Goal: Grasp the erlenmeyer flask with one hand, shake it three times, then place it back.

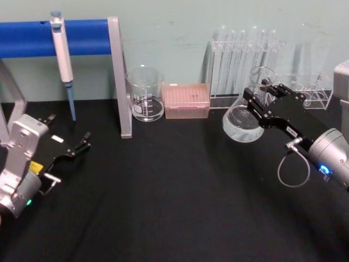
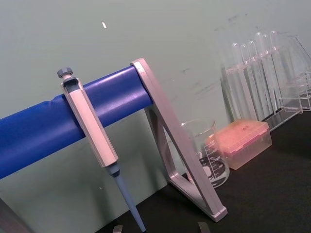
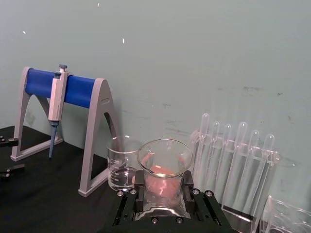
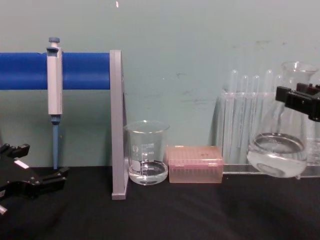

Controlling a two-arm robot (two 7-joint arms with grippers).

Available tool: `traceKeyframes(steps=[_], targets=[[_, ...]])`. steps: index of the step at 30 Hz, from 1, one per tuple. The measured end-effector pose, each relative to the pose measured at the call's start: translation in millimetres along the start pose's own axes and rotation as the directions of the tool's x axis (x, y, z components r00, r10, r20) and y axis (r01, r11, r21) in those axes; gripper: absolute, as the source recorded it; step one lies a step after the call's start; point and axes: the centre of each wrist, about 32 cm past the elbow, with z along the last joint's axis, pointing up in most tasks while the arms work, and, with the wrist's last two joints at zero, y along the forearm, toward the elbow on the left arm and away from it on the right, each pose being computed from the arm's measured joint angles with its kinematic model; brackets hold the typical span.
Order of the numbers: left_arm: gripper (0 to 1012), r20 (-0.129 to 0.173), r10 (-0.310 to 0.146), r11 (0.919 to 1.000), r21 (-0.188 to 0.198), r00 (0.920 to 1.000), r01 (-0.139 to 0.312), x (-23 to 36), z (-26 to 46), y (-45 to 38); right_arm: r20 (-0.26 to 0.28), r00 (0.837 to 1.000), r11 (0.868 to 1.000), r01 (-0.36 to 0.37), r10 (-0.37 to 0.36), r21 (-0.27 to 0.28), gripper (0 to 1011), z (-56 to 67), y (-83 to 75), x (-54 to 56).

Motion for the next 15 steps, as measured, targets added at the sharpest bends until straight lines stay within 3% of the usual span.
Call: traceKeyframes(steps=[8,15], targets=[[1001,0.000,0.000,1.0000,0.000,1.0000,0.000,0.0,0.0,0.0,0.006,1.000,1.000,-0.019,0.019,-0.009,453,-1.4,2.0,1.0],[1001,0.000,0.000,1.0000,0.000,1.0000,0.000,0.0,0.0,0.0,0.009,0.993,0.993,-0.116,0.116,-0.009,456,-0.8,9.8,1.3]])
